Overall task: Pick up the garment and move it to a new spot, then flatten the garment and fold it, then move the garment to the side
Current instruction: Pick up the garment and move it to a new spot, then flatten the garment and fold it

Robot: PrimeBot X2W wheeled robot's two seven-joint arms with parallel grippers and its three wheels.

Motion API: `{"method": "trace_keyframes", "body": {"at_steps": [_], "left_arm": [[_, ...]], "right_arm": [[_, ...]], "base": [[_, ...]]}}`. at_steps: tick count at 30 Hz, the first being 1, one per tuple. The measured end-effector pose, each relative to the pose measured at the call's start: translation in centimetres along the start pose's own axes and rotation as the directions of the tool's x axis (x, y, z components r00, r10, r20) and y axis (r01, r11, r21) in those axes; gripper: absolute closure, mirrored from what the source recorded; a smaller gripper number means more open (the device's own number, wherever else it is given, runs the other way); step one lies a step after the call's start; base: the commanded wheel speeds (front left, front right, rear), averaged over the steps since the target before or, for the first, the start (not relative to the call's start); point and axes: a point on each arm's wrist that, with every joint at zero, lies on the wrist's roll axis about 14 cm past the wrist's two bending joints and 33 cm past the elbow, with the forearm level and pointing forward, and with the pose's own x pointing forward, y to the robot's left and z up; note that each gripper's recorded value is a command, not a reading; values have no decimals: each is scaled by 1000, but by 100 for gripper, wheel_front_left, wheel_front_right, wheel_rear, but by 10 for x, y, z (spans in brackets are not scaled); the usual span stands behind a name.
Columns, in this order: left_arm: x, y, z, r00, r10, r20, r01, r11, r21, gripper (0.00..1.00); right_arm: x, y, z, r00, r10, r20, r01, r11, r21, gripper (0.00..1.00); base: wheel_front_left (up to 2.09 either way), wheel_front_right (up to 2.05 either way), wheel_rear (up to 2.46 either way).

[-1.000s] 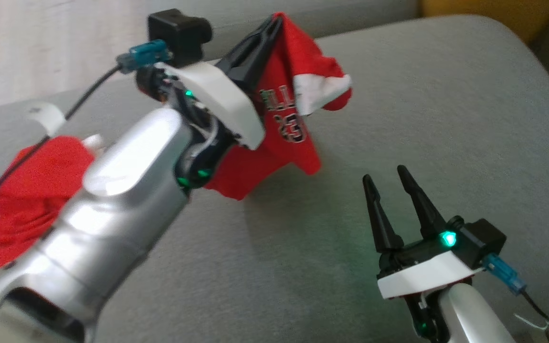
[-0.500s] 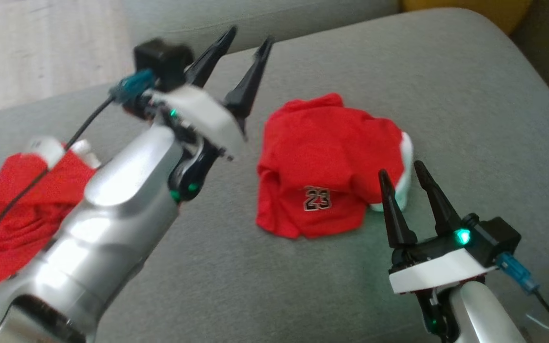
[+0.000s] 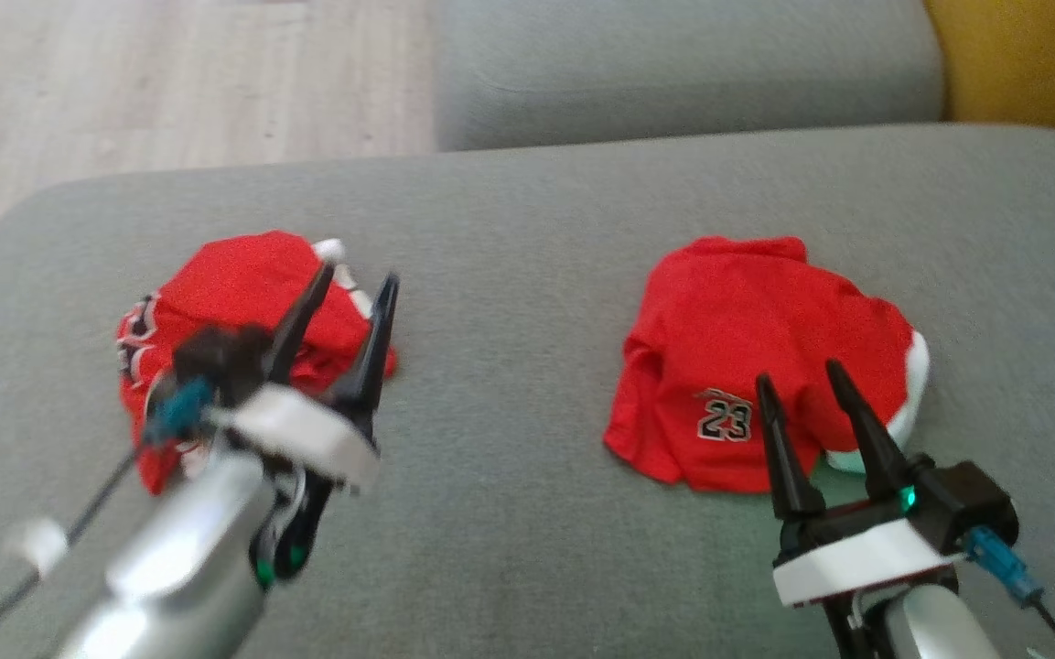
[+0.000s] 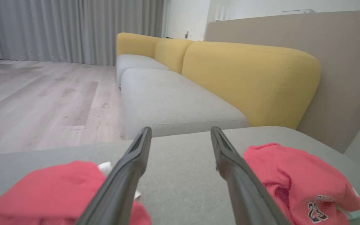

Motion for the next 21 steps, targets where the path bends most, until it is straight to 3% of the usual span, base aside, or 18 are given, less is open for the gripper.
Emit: {"method": "trace_keyframes", "body": {"at_steps": [8, 14, 21], "left_arm": [[-57, 20, -2, 978, 191, 85, -189, 981, -30, 0], [-78, 12, -25, 968, 242, 72, -235, 968, -88, 0], [-76, 7, -21, 971, 218, 101, -213, 975, -64, 0]], "right_arm": [[0, 16, -4, 999, 50, -15, -50, 999, -19, 0], [-7, 16, -13, 998, 46, -42, -46, 999, -13, 0], [-5, 24, -21, 994, 78, -75, -83, 995, -59, 0]], "base": [[0, 0, 0], [0, 0, 0], [0, 0, 0]]}}
